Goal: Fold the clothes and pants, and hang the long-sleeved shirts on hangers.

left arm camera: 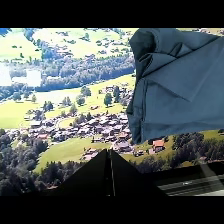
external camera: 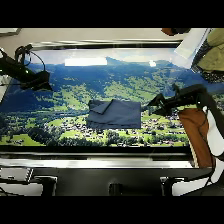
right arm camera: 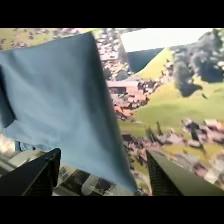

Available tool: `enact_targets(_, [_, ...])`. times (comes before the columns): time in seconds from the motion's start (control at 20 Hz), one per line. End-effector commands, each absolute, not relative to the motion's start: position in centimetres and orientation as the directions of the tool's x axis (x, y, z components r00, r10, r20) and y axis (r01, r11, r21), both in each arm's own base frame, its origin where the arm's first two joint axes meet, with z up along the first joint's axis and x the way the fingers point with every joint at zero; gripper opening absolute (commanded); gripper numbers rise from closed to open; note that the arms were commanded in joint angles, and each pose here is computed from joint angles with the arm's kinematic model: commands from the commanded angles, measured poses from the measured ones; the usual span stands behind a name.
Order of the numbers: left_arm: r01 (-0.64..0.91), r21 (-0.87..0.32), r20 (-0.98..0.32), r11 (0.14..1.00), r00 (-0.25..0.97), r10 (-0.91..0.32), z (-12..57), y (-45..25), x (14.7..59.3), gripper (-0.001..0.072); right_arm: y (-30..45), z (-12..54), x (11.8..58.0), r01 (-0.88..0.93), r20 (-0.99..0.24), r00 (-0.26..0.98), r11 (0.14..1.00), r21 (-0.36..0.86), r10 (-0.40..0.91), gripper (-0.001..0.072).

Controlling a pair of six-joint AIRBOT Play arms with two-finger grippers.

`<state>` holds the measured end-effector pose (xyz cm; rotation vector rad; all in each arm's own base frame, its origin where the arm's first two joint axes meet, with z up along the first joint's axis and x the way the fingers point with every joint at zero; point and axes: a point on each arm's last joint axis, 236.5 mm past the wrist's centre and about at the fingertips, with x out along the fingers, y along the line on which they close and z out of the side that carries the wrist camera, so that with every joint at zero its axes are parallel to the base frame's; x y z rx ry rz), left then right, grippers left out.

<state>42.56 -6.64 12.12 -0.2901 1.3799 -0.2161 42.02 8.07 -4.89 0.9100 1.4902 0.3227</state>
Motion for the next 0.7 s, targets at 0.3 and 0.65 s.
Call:
enact_targets(0.3, [-0.020, -0.327, -0.932, 0.945, 0.172, -0.318, 11.7, -6.6, 42.7, 0.0018, 14.9, -9.3, 41.1, 0.293, -0.686, 0.016, 0.652, 0.699, 0.728, 0.0374])
enact_targets(0.65, [-0.020, -0.327, -0.932, 0.945, 0.172, -0.318, 11.7, -6.6, 42.7, 0.0018, 16.0, -8.7, 41.0, 0.291, -0.677, 0.008, 0.646, 0.705, 0.736, 0.0031])
